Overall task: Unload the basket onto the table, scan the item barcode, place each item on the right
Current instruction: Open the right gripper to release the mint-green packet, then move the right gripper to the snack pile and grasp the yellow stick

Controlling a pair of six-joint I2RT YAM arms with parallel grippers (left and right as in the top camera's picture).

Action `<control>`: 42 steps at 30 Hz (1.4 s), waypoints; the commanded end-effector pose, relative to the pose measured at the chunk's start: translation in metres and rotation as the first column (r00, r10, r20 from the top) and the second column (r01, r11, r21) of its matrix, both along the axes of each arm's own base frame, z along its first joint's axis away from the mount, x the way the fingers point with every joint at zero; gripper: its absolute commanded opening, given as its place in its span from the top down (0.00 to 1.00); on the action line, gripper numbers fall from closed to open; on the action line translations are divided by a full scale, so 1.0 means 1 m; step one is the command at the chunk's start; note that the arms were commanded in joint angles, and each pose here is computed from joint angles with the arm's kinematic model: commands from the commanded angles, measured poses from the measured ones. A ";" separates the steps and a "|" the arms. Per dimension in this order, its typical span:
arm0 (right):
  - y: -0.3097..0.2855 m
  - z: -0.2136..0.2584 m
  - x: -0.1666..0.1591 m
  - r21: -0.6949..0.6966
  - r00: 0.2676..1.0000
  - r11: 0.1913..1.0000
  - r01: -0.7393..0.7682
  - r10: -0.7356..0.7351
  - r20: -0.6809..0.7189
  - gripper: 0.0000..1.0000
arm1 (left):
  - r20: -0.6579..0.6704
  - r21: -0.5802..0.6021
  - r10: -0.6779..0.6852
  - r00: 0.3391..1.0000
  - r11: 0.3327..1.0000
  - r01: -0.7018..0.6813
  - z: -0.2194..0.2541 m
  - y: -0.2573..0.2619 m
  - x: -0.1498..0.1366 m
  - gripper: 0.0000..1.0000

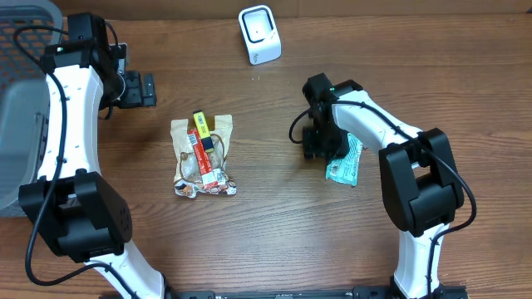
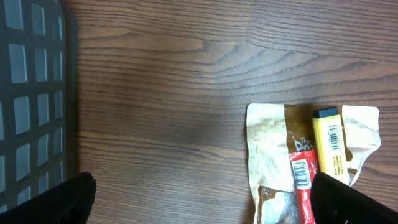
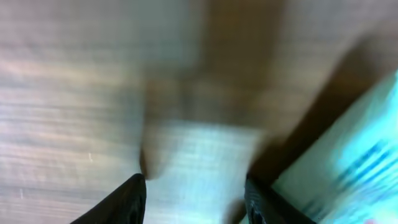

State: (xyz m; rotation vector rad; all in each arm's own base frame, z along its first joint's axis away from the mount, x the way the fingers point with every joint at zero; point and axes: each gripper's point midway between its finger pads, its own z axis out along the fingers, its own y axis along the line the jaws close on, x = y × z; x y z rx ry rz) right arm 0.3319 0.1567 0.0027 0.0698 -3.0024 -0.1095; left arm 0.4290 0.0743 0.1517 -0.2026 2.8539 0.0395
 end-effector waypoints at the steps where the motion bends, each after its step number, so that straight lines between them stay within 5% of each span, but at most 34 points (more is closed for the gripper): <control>1: 0.004 -0.004 -0.022 0.030 0.996 1.000 0.002 0.000 -0.089 0.48 | 0.020 0.001 -0.020 1.000 1.000 0.020 0.007 -0.002 0.002 0.00; 12: -0.012 -0.006 -0.019 -0.079 0.998 0.997 -0.026 0.022 -0.058 0.48 | 0.020 0.001 -0.020 1.000 1.000 0.020 0.007 -0.002 0.002 0.00; 22: 0.058 0.031 -0.006 0.204 0.998 0.978 -0.038 0.046 -0.037 0.58 | 0.020 0.001 -0.020 1.000 1.000 0.020 0.007 -0.002 0.002 0.00; 30: 0.124 0.102 0.036 0.331 0.975 0.928 -0.172 0.112 0.192 0.57 | 0.020 0.001 -0.020 1.000 1.000 0.020 0.007 -0.002 0.002 0.00; 42: 0.228 0.093 0.040 0.384 0.892 0.854 -0.352 0.180 0.416 0.50 | 0.020 0.001 -0.020 1.000 1.000 0.020 0.007 -0.002 0.002 0.00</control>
